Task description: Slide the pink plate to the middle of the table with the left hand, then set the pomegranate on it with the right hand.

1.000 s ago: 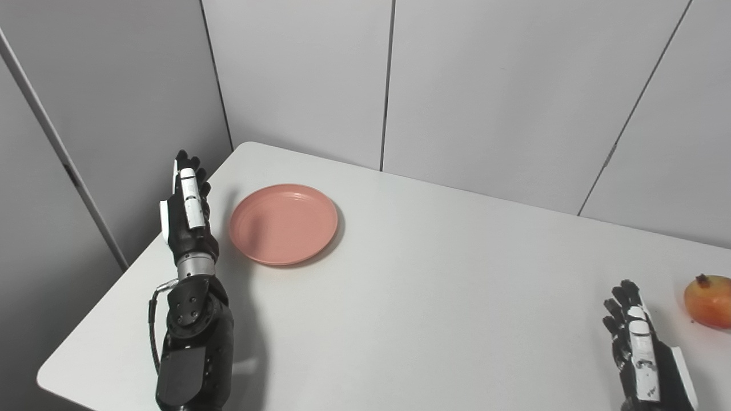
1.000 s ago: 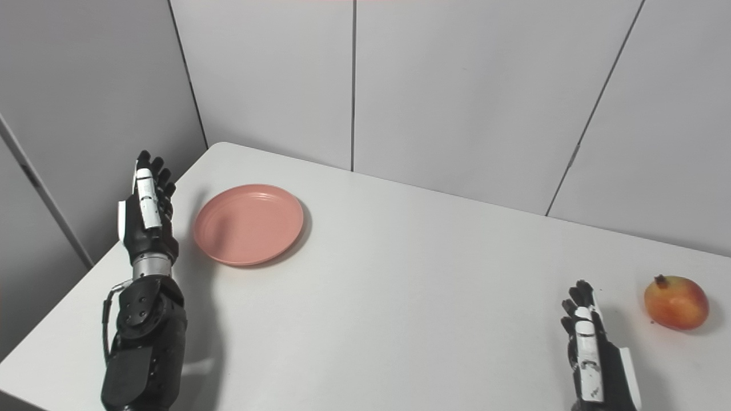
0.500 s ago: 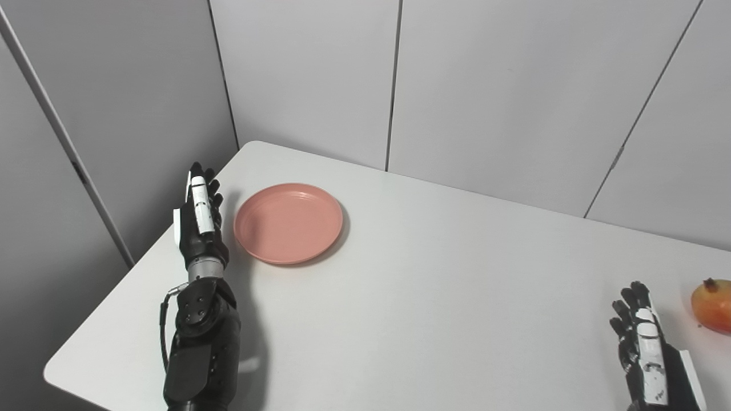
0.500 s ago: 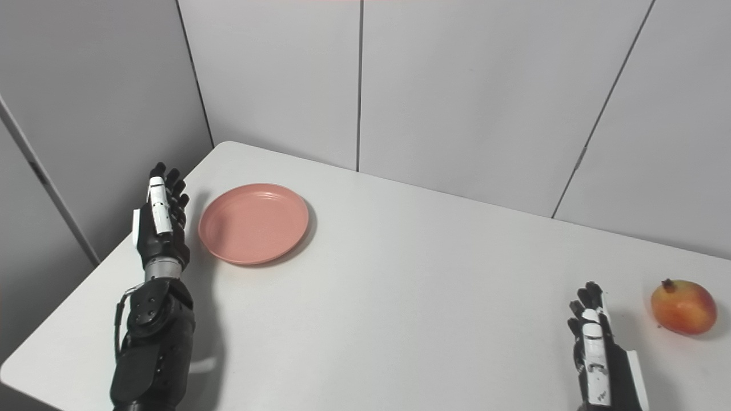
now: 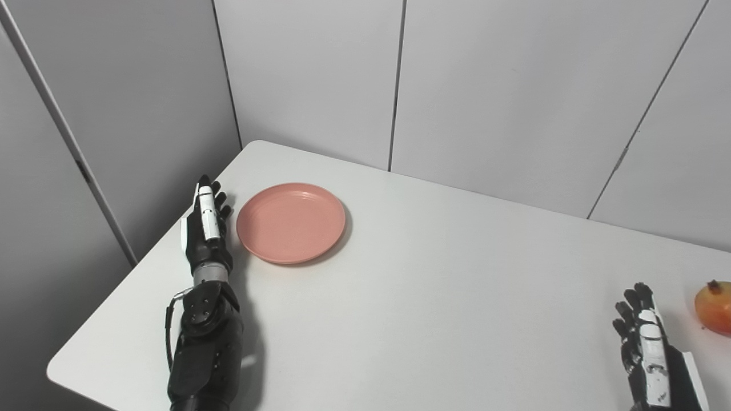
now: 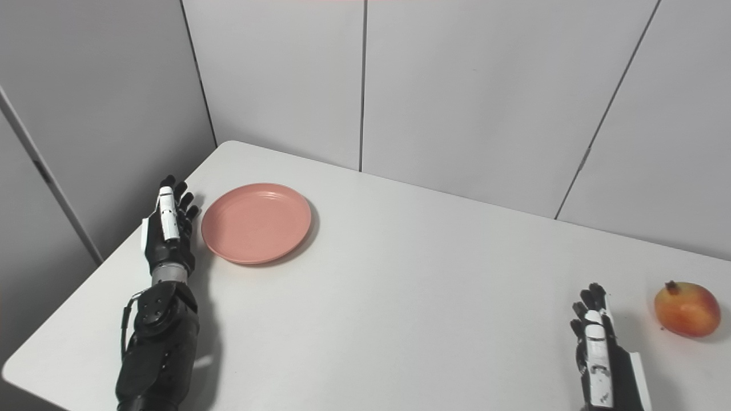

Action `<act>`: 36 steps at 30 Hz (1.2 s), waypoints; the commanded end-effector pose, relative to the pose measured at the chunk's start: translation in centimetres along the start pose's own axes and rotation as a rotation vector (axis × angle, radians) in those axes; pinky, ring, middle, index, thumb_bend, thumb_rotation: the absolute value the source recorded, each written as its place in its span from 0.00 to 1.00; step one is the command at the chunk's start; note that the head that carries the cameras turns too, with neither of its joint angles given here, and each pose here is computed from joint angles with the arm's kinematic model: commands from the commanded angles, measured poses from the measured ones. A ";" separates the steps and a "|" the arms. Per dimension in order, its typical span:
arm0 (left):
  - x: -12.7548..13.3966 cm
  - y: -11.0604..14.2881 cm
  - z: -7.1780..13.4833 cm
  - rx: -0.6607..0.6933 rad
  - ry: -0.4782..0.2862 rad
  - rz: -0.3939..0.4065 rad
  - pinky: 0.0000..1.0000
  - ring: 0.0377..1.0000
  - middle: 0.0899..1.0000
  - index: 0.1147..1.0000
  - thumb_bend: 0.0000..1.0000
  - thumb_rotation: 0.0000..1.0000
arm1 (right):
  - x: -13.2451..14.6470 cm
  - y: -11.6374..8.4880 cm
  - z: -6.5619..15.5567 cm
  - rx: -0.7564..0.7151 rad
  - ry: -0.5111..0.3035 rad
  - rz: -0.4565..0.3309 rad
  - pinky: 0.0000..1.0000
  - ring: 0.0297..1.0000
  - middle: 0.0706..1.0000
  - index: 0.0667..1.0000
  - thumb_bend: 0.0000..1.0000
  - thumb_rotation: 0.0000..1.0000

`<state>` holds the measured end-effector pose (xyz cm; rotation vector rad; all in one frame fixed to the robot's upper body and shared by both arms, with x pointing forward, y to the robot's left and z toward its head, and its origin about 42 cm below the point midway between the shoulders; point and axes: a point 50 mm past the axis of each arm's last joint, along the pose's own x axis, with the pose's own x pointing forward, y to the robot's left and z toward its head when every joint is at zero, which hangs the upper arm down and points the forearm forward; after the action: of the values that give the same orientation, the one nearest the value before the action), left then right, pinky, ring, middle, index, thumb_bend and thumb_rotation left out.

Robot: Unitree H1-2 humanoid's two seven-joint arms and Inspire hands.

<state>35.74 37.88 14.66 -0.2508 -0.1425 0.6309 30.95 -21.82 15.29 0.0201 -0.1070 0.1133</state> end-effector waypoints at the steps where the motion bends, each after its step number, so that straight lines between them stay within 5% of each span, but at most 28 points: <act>1: 1.2 -0.7 1.8 -0.016 -0.077 -0.020 0.93 0.94 0.94 0.92 0.34 1.00 | 0.6 0.0 1.6 0.000 -0.061 0.002 1.00 0.99 0.99 0.99 0.11 1.00; 16: 1.9 -0.9 -0.3 0.002 -0.033 -0.046 0.91 0.92 0.92 0.88 0.34 1.00 | 0.6 0.0 1.7 -0.002 -0.060 0.007 1.00 0.99 0.99 0.99 0.10 1.00; 36: 1.0 -3.8 -1.9 -0.049 0.075 -0.217 0.96 0.94 0.93 0.92 0.38 1.00 | 0.6 0.4 1.5 -0.017 -0.066 0.004 0.99 0.97 0.98 0.98 0.08 1.00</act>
<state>38.42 35.91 13.88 -0.2808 -0.1267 0.4403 30.91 -21.59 15.44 0.0104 -0.1094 0.1113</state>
